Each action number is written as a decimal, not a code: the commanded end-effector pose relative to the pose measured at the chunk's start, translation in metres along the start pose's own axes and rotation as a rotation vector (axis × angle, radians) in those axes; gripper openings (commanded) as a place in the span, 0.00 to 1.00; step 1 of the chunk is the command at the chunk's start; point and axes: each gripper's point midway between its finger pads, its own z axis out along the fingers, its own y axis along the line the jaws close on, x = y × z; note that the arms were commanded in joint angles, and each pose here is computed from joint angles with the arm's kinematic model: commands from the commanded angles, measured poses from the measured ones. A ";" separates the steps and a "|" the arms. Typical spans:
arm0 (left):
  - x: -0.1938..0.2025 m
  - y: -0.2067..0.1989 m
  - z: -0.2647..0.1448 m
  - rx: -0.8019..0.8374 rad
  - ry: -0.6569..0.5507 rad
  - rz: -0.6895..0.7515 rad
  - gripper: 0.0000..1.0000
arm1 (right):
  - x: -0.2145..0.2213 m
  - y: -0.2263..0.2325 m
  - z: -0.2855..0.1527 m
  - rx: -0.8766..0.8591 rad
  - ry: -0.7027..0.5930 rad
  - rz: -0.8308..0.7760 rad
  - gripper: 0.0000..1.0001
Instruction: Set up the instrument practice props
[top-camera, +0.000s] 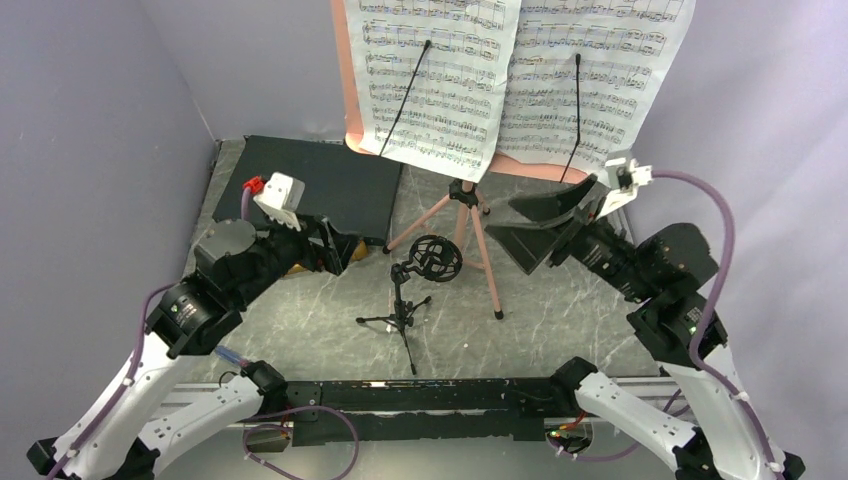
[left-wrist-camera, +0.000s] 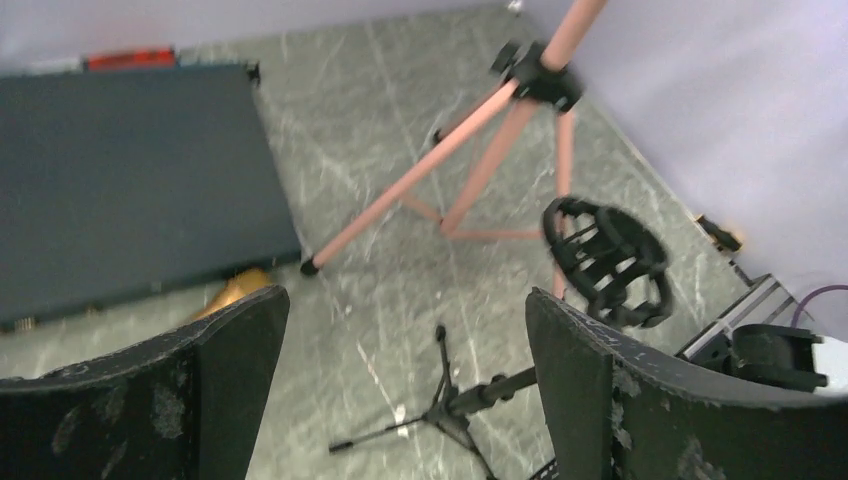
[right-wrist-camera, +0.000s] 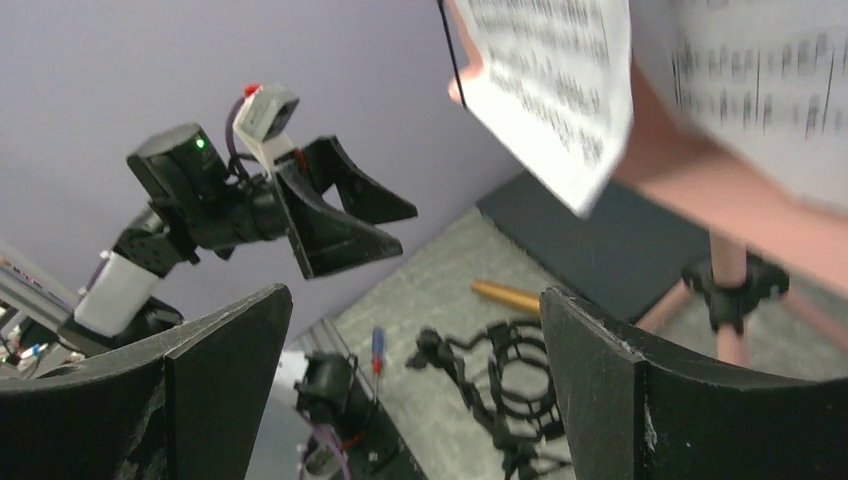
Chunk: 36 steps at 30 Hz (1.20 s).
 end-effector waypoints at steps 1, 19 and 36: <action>0.046 0.025 -0.006 -0.135 0.090 -0.132 0.94 | 0.035 -0.011 -0.015 0.028 0.065 0.068 1.00; 0.177 0.086 0.016 -0.468 0.422 -0.178 0.94 | 0.127 -0.066 -0.053 0.220 0.190 0.174 1.00; 0.178 0.145 0.103 -0.436 0.521 0.085 0.92 | 0.163 -0.087 -0.051 0.269 0.268 0.187 1.00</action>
